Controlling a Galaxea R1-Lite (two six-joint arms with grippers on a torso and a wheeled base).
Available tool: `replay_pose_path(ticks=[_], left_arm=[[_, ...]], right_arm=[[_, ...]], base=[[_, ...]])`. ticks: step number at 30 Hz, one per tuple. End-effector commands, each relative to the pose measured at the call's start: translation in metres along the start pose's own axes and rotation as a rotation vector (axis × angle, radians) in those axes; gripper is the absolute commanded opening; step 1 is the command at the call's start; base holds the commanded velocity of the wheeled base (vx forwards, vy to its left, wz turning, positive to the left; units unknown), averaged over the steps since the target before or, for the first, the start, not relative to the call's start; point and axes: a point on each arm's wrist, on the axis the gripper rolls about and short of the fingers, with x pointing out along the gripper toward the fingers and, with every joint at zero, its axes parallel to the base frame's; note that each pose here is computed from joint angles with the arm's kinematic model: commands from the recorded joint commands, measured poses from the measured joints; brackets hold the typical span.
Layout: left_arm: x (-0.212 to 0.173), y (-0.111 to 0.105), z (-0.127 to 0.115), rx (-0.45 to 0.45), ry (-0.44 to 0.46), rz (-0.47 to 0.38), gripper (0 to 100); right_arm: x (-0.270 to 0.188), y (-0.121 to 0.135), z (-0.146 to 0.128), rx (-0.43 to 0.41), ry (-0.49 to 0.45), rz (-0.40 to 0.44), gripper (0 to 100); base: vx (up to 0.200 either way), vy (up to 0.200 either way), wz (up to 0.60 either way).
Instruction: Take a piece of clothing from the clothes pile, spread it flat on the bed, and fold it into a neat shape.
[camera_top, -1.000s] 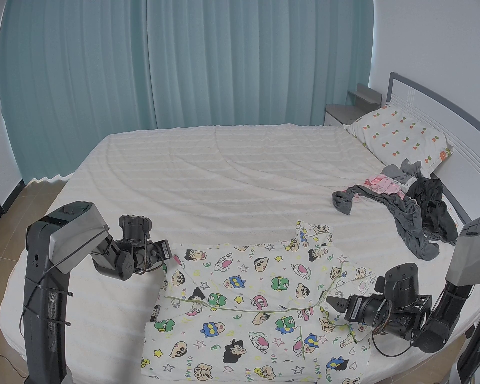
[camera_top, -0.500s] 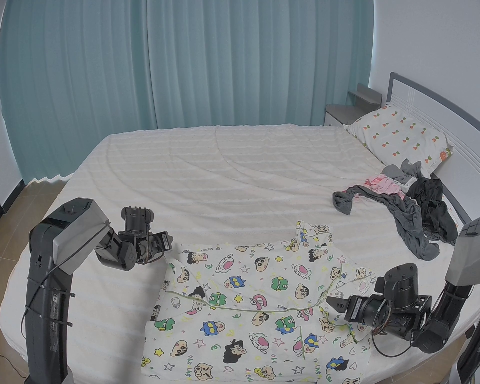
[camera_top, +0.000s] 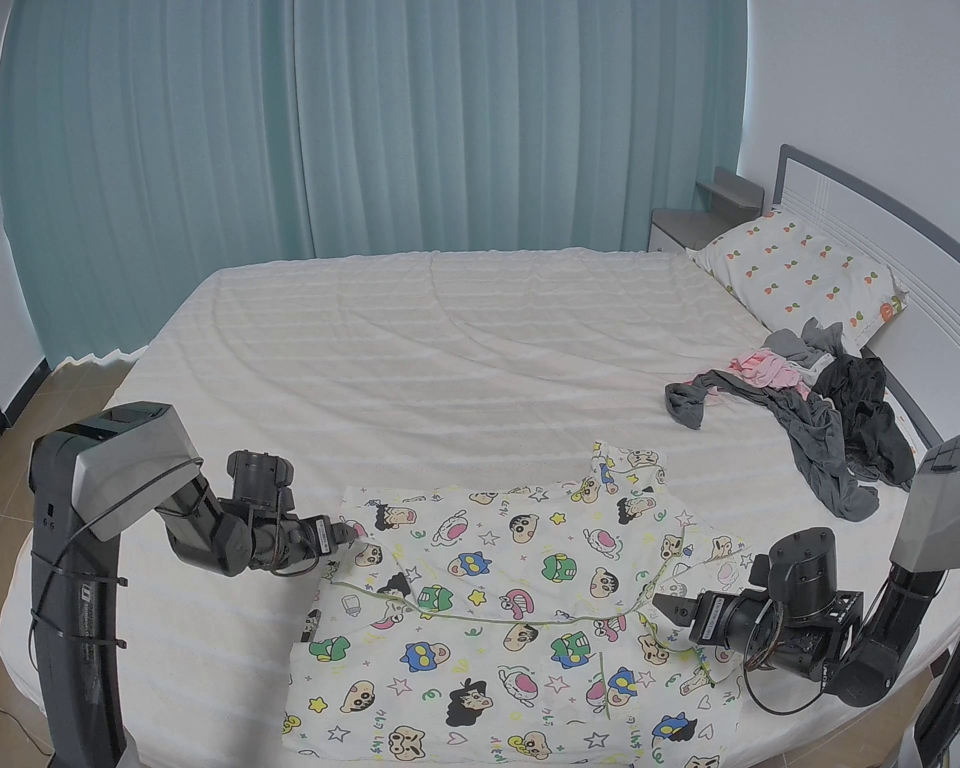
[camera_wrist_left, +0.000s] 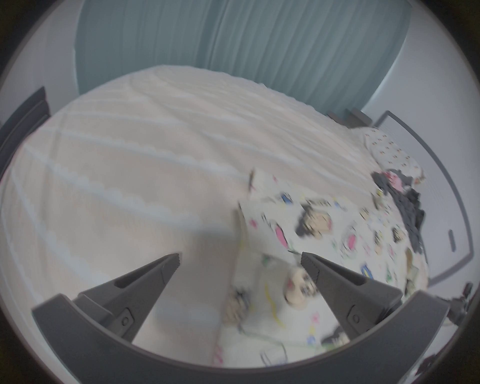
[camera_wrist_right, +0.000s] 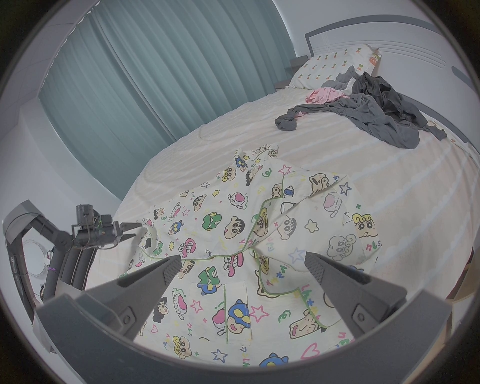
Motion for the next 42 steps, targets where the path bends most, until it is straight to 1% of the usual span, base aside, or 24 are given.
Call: replay_pose_path(ticks=[1,2,3,4,5,7,8,11,12,14,16,19,20,22,23,24,26,28,33,37,42], left_arm=[[-0.048,0.0,-0.017,0.117,0.002,-0.146,100],[-0.05,0.004,-0.021,0.181,-0.019,-0.15,100],[-0.05,0.004,-0.021,0.186,-0.02,-0.152,100],[-0.051,0.005,-0.024,0.245,-0.041,-0.153,100],[-0.05,0.006,-0.027,0.276,-0.044,-0.15,100],[-0.05,0.007,-0.03,0.301,-0.036,-0.146,100],[-0.05,0.007,-0.034,0.345,-0.024,-0.147,100],[-0.047,0.008,-0.038,0.395,-0.01,-0.145,100],[-0.045,0.009,-0.04,0.425,-0.006,-0.143,100],[-0.04,0.012,-0.044,0.52,0.002,-0.14,100],[-0.036,0.014,-0.048,0.567,0.006,-0.143,100],[-0.031,0.013,-0.048,0.6,-0.017,-0.148,100],[-0.03,0.012,-0.049,0.607,-0.018,-0.15,100],[-0.026,0.009,-0.051,0.653,-0.022,-0.154,100],[-0.026,0.009,-0.051,0.656,-0.022,-0.154,100],[-0.022,0.009,-0.051,0.688,-0.02,-0.137,100],[-0.015,0.009,-0.051,0.714,-0.023,-0.102,100],[-0.011,0.008,-0.051,0.735,-0.026,-0.09,100],[-0.01,0.003,-0.052,0.755,-0.025,-0.099,100],[-0.006,-0.006,-0.053,0.778,-0.031,-0.114,100],[-0.001,-0.009,-0.054,0.791,-0.031,-0.098,100]], right_arm=[[-0.002,0.0,0.0,-0.002,0.002,0.0,100],[-0.002,0.0,0.0,-0.003,0.0,0.001,100],[-0.002,0.0,0.0,-0.002,-0.001,0.0,100],[-0.003,0.0,0.0,-0.002,-0.002,0.001,100],[-0.003,-0.001,0.0,-0.002,-0.001,0.0,100],[-0.003,0.0,0.0,-0.001,-0.003,0.004,100],[-0.003,0.0,0.001,0.002,-0.017,0.013,100],[-0.004,0.0,0.001,0.002,-0.032,0.023,100],[-0.005,0.0,0.001,0.002,-0.039,0.029,100],[-0.005,0.0,0.001,-0.002,-0.049,0.035,100],[-0.006,0.0,0.001,-0.002,-0.051,0.036,100],[-0.006,0.0,0.001,-0.003,-0.048,0.035,100],[-0.006,0.0,0.001,-0.003,-0.048,0.035,100],[-0.006,0.0,0.001,-0.002,-0.051,0.036,100],[-0.006,0.0,0.001,-0.002,-0.051,0.036,100],[-0.006,0.0,0.001,-0.004,-0.049,0.035,100],[-0.006,0.0,0.001,-0.005,-0.049,0.036,100],[-0.006,0.0,0.001,-0.005,-0.048,0.036,100],[-0.007,-0.001,0.0,-0.009,-0.045,0.034,100],[-0.007,-0.001,0.0,-0.01,-0.046,0.036,100],[-0.007,0.0,0.0,-0.01,-0.047,0.037,100]], base=[[0.0,0.0,0.0],[0.0,0.0,0.0],[0.0,0.0,0.0],[0.0,0.0,0.0],[0.0,0.0,0.0],[0.0,0.0,0.0],[0.0,0.0,0.0],[0.0,0.0,0.0],[0.0,0.0,0.0],[0.0,0.0,0.0],[0.0,0.0,0.0],[0.0,0.0,0.0],[0.0,0.0,0.0],[0.0,0.0,0.0],[0.0,0.0,0.0],[0.0,0.0,0.0],[0.0,0.0,0.0],[0.0,0.0,0.0],[0.0,0.0,0.0],[0.0,0.0,0.0],[0.0,0.0,0.0]])
